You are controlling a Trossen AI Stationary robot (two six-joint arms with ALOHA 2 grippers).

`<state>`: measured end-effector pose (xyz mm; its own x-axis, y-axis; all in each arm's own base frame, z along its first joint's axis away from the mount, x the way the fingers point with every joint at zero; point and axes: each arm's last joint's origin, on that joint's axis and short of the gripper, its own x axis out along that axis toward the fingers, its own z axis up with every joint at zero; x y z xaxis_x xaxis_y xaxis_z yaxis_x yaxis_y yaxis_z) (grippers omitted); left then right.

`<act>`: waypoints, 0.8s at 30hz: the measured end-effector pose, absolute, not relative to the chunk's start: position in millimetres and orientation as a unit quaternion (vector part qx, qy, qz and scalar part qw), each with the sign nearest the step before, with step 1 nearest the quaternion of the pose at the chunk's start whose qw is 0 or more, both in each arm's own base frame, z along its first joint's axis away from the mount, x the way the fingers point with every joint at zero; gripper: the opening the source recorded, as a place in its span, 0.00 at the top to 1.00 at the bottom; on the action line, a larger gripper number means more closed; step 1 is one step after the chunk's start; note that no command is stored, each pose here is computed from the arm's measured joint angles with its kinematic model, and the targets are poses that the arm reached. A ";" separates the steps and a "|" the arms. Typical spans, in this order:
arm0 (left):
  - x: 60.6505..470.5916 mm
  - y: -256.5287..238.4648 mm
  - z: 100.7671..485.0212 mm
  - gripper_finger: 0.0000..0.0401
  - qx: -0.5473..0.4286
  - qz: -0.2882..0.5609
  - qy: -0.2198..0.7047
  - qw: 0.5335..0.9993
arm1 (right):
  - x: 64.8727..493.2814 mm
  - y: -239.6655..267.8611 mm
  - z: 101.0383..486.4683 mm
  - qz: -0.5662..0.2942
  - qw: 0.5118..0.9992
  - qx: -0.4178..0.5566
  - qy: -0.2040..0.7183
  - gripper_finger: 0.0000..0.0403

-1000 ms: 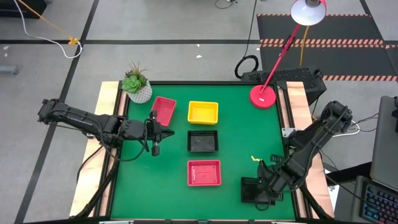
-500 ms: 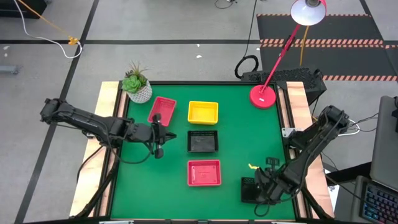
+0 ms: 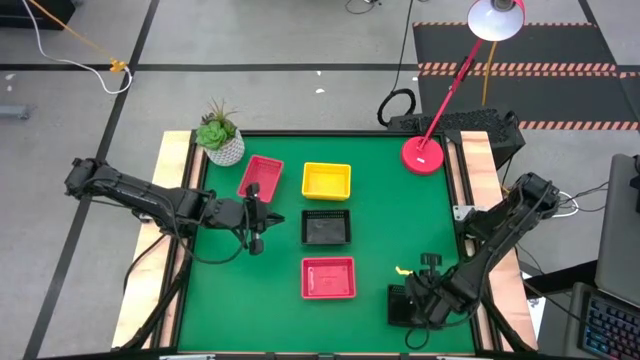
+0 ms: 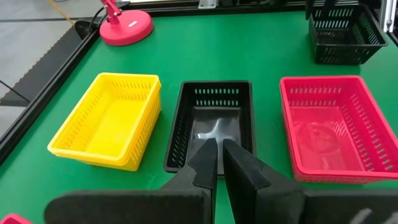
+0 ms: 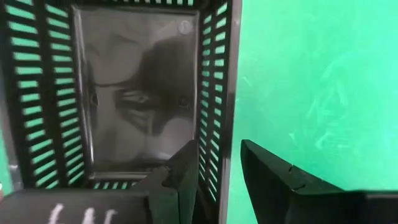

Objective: Stack baskets by color
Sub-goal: Stack the bottom black basket on the top black baskets

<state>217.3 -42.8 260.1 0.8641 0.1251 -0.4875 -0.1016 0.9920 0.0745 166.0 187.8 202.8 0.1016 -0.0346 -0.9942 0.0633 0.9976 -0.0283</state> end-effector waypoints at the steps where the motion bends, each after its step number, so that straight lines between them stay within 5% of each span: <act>1: 217.4 -42.9 260.1 0.94 0.023 0.059 0.254 0.965 | 165.4 187.5 199.4 -0.031 0.741 0.014 0.671 0.71; 17: 217.6 -42.9 260.5 0.94 0.025 0.058 0.252 0.966 | 160.4 180.8 180.2 -0.028 0.726 0.022 0.687 0.71; 24: 217.6 -42.9 260.5 0.94 0.026 0.058 0.252 0.966 | 160.3 180.7 180.7 -0.025 0.726 0.020 0.687 0.81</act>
<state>217.6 -42.9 260.5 0.8663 0.1246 -0.4837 -0.0984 0.9920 0.0792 160.3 180.7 180.7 0.0554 -0.0083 -0.9984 0.0637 0.9980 -0.0048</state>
